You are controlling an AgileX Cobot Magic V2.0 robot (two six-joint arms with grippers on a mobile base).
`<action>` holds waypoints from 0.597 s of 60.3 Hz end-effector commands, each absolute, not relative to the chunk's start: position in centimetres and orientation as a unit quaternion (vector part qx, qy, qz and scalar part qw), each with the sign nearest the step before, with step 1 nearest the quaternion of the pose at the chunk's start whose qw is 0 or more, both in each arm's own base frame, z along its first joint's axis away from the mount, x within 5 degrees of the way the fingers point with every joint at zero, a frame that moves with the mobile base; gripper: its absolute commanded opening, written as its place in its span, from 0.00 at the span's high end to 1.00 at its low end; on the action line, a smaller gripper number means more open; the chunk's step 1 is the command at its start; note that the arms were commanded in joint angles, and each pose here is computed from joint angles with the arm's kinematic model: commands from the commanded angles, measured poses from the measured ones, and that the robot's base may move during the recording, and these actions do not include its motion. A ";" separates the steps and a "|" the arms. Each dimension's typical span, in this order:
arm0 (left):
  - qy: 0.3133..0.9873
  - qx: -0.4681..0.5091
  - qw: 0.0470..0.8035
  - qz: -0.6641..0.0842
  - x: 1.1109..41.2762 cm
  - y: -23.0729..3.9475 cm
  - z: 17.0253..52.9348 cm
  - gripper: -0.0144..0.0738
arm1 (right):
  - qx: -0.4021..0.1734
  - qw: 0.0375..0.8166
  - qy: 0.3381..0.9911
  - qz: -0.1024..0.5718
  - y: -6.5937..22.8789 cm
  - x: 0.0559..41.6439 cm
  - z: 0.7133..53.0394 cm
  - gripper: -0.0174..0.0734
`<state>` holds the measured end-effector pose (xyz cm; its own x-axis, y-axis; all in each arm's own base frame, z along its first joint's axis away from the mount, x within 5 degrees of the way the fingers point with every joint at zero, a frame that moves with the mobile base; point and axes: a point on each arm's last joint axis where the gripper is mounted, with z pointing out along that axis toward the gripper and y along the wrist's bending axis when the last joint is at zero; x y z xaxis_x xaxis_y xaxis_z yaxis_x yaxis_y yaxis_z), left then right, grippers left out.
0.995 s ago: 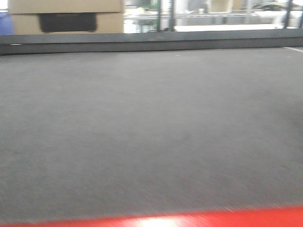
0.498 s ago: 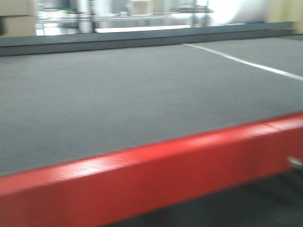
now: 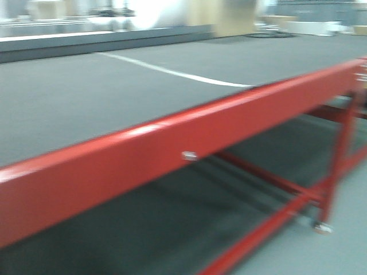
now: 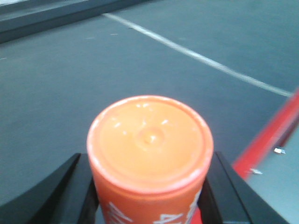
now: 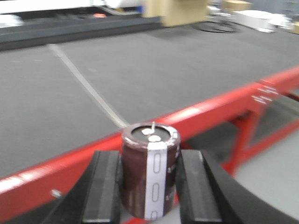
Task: Place cylindrical capacitor in blue bin on shelf
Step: 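Drive the base away from the table toward the bin shelf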
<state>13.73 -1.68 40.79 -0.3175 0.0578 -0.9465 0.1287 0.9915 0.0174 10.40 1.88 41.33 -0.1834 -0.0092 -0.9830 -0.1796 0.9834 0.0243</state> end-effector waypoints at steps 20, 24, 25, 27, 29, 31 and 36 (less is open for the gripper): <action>0.803 0.058 0.591 -0.034 13.6 -1.7 41.2 0.96 | -0.061 0.644 0.759 0.066 1.8 10.3 41.5 0.99; 0.803 0.058 0.591 -0.034 13.6 -1.7 41.2 0.96 | -0.061 0.644 0.759 0.066 1.8 10.3 41.5 0.99; 0.803 0.058 0.591 -0.034 13.6 -1.7 41.2 0.96 | -0.061 0.644 0.759 0.066 1.8 10.3 41.5 0.99; 0.803 0.058 0.591 -0.034 13.6 -1.7 41.2 0.96 | -0.061 0.644 0.759 0.066 1.8 10.3 41.5 0.99; 0.803 0.058 0.591 -0.034 13.6 -1.7 41.2 0.96 | -0.061 0.644 0.759 0.066 1.8 10.3 41.5 0.99; 0.803 0.058 0.591 -0.034 13.6 -1.7 41.2 0.96 | -0.061 0.644 0.759 0.066 1.8 10.3 41.5 0.99; 0.803 0.058 0.591 -0.034 13.6 -1.7 41.2 0.96 | -0.061 0.644 0.759 0.066 1.8 10.3 41.5 0.99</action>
